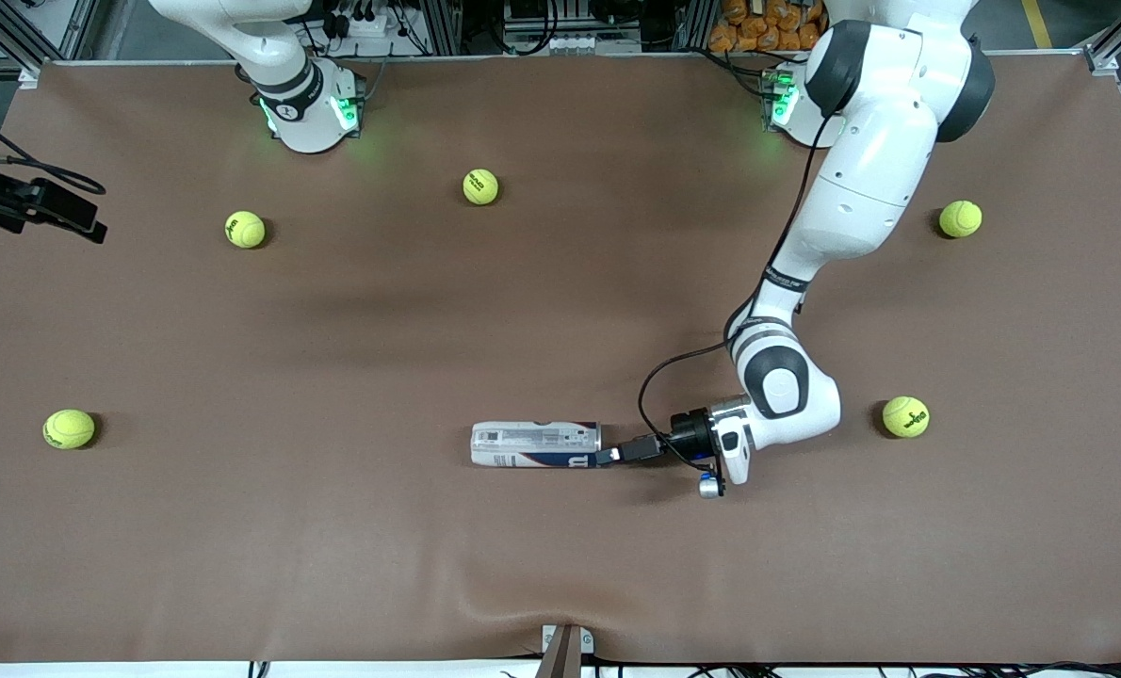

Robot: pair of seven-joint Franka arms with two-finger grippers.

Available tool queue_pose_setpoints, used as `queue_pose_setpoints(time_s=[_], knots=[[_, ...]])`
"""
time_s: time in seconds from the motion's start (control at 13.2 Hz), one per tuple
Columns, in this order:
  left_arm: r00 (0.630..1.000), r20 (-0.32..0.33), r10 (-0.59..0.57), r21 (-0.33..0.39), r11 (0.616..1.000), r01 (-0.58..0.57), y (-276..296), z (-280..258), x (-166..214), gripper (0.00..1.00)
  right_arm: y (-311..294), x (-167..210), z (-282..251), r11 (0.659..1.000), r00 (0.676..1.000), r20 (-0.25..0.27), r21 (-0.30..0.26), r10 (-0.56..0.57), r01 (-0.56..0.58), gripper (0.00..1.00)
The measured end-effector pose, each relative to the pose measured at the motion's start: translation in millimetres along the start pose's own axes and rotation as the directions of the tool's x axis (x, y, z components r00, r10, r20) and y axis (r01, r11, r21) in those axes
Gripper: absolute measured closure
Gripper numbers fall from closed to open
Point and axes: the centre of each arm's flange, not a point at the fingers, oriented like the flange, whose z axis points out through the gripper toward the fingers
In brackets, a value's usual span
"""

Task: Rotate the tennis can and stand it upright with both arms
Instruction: 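Close the left gripper around the open end of the can, then lift the can with the left gripper and rotate it upright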

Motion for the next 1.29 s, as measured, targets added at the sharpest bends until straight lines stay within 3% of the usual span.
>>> queue_pose_setpoints(time_s=[0.23, 0.61, 0.76, 0.84, 1.06, 1.29], knots=[[1.000, 0.006, -0.002, 0.004, 1.000, 0.002, -4, 4, -3, 0.38, 7, 1, -2, 0.997, 0.997, -0.014, 0.000, -0.072, 0.072, 0.00], [1.000, 0.011, -0.005, 0.008, 1.000, 0.005, -9, 7, -5, 0.46, 7, 3, -4, 0.997, 0.997, -0.031, -0.001, -0.077, 0.077, 0.00], [1.000, 0.008, -0.014, -0.006, 1.000, 0.014, -7, 12, -8, 0.62, 7, 4, -4, 0.997, 0.996, -0.036, -0.001, -0.077, 0.077, 0.00], [1.000, 0.008, -0.019, -0.013, 1.000, 0.019, -6, 15, -10, 0.62, 7, 4, -5, 0.997, 0.996, -0.039, -0.001, -0.077, 0.077, 0.00], [1.000, 0.012, -0.022, -0.017, 1.000, 0.022, -5, 20, -14, 0.86, 7, 4, -5, 0.997, 0.996, -0.039, -0.001, -0.077, 0.077, 0.00], [1.000, 0.008, -0.013, -0.027, 1.000, 0.014, 1, 19, -11, 0.93, 7, 4, -5, 0.997, 0.996, -0.039, -0.001, -0.078, 0.078, 0.00]])
